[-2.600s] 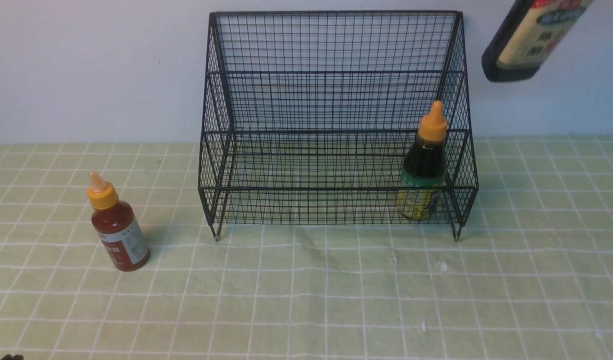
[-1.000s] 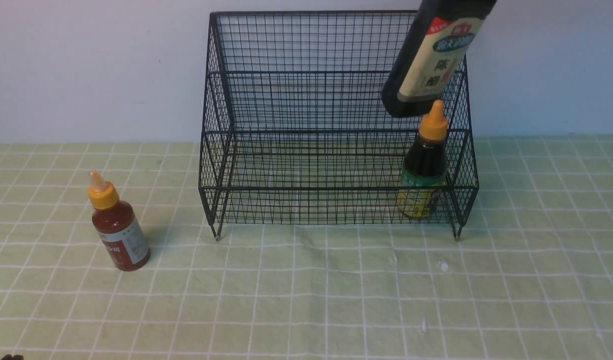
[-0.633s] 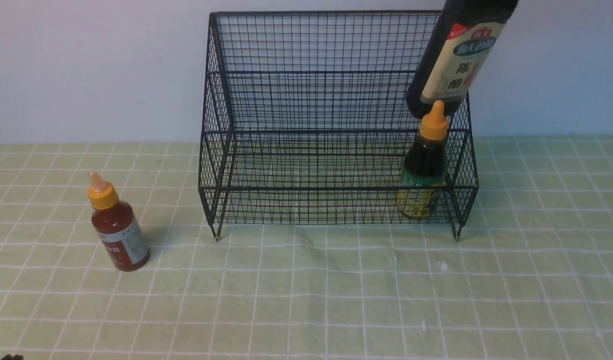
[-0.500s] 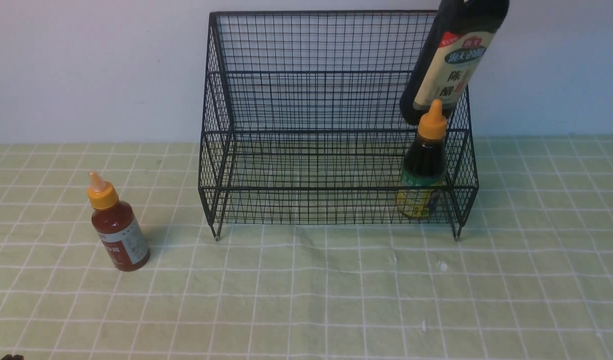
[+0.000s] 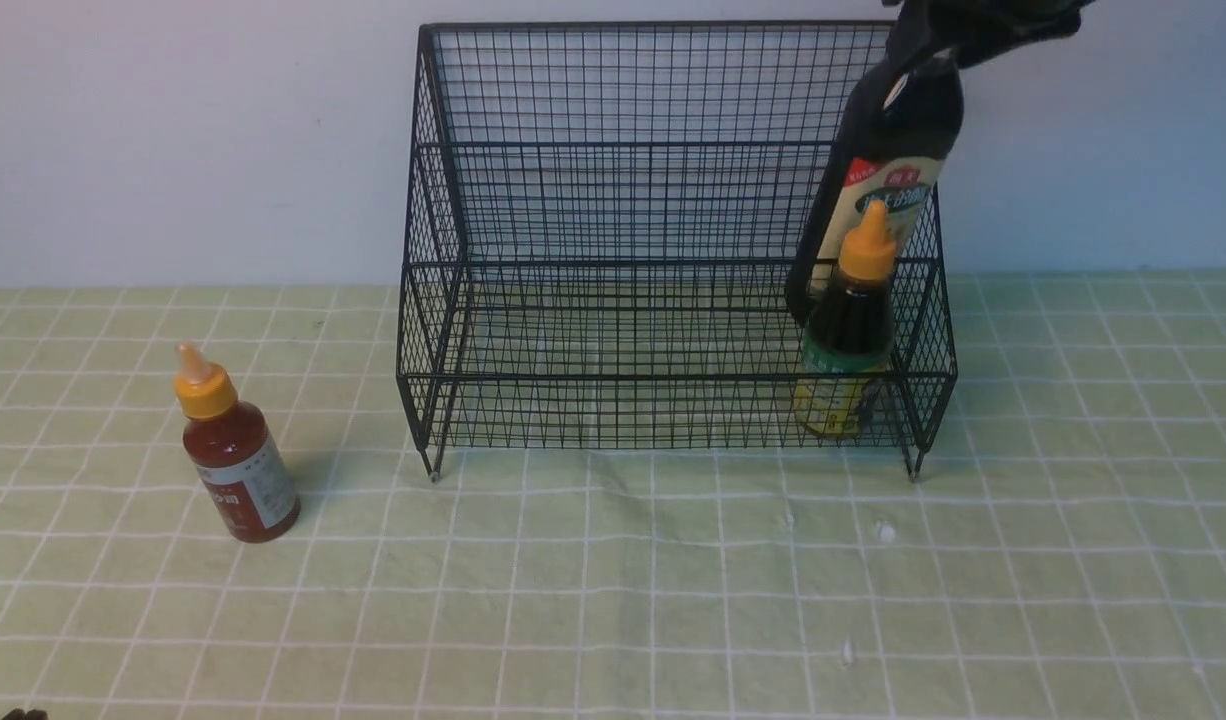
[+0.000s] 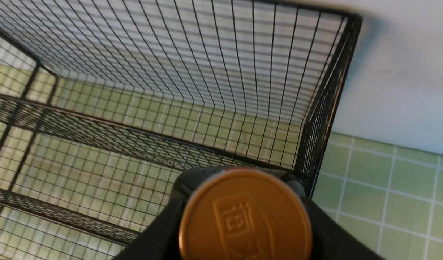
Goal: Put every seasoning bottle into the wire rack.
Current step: Use the right arm to put the condiment bottle back on the shelf
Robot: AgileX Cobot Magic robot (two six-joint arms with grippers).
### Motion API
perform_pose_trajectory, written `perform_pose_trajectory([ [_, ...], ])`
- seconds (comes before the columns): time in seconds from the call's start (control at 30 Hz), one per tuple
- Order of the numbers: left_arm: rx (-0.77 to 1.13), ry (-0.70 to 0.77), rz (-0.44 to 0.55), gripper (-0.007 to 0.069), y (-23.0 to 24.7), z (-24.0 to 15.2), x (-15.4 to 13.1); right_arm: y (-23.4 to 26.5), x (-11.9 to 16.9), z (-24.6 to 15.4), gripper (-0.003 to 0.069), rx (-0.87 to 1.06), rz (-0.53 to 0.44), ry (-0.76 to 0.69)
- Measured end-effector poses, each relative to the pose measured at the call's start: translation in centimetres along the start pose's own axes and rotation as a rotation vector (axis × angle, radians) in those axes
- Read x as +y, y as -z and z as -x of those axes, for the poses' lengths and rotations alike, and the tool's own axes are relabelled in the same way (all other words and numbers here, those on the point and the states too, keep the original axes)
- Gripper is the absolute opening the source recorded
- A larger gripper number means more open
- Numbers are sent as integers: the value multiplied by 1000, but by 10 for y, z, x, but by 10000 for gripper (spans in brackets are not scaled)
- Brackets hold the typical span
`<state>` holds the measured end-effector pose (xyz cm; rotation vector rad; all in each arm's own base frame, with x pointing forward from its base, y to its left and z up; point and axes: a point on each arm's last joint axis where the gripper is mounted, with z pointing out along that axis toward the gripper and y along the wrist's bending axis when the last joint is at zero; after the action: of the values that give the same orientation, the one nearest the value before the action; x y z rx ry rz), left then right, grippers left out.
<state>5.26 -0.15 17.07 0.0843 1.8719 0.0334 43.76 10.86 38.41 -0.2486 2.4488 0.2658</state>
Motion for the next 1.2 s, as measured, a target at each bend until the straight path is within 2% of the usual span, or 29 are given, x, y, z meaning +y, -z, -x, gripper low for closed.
perform_pose_trajectory([
  [0.13,0,4,0,-6,0,0,0,-17,-2,-2,334,27,-2,-3],
  [0.37,0,18,0,-6,0,0,0,-17,-1,-3,345,34,9,-4],
  [0.43,0,18,0,-6,0,0,0,-17,0,-2,382,28,22,-10],
  [0.53,0,18,0,-6,0,0,0,-16,2,-1,479,15,37,-18],
  [0.67,0,18,0,-6,0,0,0,-5,3,2,557,-10,38,-16],
  [0.73,0,19,0,-6,0,0,0,1,4,3,570,-24,39,-16],
  [0.9,0,19,0,-6,0,0,0,46,7,14,581,-128,17,9],
  [1.03,0,19,0,-6,0,0,0,124,10,22,567,-309,-48,50],
  [1.13,0,19,0,-6,0,0,0,191,15,16,505,-452,-75,65],
  [1.17,0,19,0,-6,0,0,0,196,15,15,505,-461,-75,66],
  [1.2,0,20,0,-6,0,0,0,233,19,6,435,-533,-78,67],
])
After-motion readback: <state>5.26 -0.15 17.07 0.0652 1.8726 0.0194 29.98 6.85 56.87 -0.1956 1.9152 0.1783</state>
